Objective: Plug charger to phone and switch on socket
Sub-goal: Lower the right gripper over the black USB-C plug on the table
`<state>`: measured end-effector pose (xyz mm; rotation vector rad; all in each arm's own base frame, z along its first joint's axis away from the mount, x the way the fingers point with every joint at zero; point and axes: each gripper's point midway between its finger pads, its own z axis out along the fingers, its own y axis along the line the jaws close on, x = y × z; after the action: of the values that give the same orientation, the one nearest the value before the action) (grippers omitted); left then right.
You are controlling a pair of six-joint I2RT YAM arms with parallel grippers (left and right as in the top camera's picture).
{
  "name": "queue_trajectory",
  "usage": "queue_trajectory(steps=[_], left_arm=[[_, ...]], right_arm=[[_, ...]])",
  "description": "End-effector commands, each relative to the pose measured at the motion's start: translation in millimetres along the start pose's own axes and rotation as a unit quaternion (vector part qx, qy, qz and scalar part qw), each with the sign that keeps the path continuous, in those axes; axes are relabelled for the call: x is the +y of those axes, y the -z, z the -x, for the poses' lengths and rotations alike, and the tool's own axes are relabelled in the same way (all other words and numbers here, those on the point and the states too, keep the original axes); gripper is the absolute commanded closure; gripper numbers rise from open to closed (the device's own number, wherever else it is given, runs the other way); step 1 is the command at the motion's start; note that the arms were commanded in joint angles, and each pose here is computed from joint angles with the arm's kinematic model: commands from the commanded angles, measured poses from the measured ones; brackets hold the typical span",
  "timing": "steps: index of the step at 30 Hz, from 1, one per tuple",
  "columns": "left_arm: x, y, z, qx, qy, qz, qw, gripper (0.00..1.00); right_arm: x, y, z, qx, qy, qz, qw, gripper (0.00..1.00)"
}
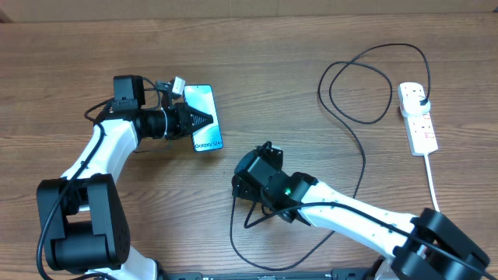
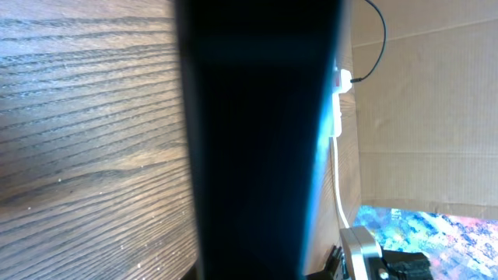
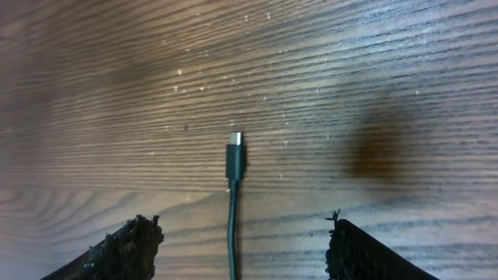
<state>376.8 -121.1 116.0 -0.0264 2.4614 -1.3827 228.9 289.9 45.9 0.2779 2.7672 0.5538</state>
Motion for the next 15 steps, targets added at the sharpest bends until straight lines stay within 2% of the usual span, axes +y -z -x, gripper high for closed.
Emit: queue_trajectory(steps=[1, 6, 8, 12, 13, 15], left_arm=[[-5.6, -1.4, -2.9, 0.003, -0.020, -0.006, 1.000, 0.96], [-7.2, -3.7, -4.5, 0.007, -0.022, -0.007, 1.000, 0.96], [-7.4, -5.0, -5.0, 0.008, -0.023, -0.005, 1.000, 0.96], [-7.1, -5.0, -5.0, 0.008, -0.023, -0.004, 1.000, 0.96], [-7.1, -5.0, -5.0, 0.008, -0.024, -0.004, 1.000, 0.96], [-7.2, -5.1, -5.1, 0.008, -0.023, -0.004, 1.000, 0.96]], right_arm=[[-5.1, -10.5, -1.2, -0.003, -0.001, -0.018, 1.000, 0.28], [-6.2, -12.0, -1.4, -0.002, 0.005, -0.020, 1.000, 0.27], [-6.2, -12.0, -1.4, -0.002, 0.005, -0.020, 1.000, 0.21], [-2.7, -12.1, 0.2, -0.005, 0.004, -0.013, 1.000, 0.20], [-2.0, -12.1, 0.5, -0.006, 0.004, -0.012, 1.000, 0.23], [-1.4, -12.1, 0.8, -0.006, 0.004, -0.011, 1.000, 0.37]])
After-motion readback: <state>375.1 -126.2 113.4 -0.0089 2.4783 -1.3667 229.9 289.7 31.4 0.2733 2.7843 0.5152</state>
